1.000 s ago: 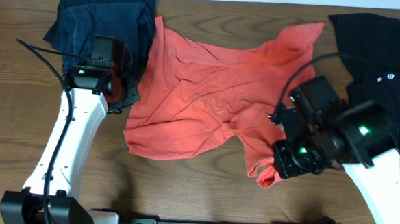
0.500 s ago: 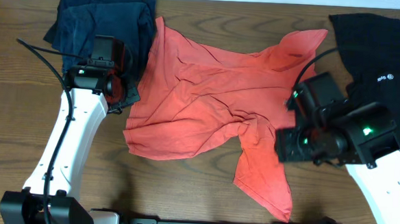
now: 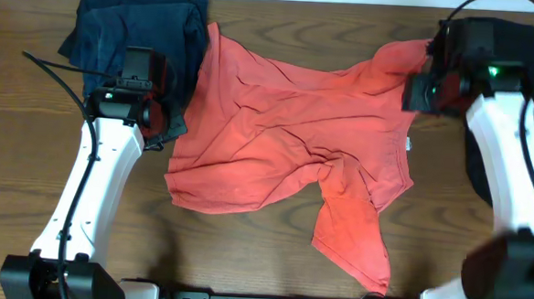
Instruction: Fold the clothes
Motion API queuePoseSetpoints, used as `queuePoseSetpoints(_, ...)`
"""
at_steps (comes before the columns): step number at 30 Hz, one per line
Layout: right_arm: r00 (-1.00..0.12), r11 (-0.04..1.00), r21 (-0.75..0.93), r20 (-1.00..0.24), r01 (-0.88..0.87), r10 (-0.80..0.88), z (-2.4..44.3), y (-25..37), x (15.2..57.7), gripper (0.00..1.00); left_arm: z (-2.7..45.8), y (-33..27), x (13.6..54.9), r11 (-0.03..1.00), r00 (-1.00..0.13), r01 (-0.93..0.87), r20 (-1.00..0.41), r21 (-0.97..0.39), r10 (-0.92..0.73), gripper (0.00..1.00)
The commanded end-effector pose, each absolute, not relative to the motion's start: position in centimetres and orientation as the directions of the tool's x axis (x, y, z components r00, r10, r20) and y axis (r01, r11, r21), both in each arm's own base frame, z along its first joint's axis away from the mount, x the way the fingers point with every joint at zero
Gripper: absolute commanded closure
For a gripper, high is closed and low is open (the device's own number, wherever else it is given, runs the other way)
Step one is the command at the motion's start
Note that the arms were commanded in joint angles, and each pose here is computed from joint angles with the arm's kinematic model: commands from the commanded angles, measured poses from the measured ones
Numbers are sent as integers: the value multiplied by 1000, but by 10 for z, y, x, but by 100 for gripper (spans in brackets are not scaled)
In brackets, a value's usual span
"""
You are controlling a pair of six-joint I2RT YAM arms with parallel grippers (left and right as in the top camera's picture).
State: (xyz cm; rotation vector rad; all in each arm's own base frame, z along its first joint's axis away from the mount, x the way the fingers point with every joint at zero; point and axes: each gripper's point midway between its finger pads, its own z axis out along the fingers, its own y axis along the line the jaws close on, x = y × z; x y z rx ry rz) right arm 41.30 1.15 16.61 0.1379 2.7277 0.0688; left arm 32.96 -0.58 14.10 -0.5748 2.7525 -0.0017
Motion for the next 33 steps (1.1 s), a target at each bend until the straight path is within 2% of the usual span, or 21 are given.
queuePoseSetpoints(1,-905,996,54,-415,73,89,154,-12,443,40,139,-3,331,919,-865,-390,-319,-57,-387,83)
queuePoseSetpoints(7,-867,993,74,-485,93,117,108,-41,500,45,140,-3,333,919,-863,-390,-323,-60,-388,83)
queuePoseSetpoints(15,-836,987,157,-535,41,119,42,-30,548,48,140,-3,336,914,-854,-400,-333,-69,-399,83)
queuePoseSetpoints(22,-745,964,257,-630,66,219,29,-19,588,53,137,-4,339,911,-853,-406,-329,-70,-405,83)
queuePoseSetpoints(29,-697,954,293,-673,56,248,35,-5,604,54,135,-4,339,911,-855,-406,-324,-68,-405,83)
queuePoseSetpoints(33,-677,953,301,-692,44,250,40,2,609,67,133,-4,339,911,-857,-407,-320,-65,-405,83)
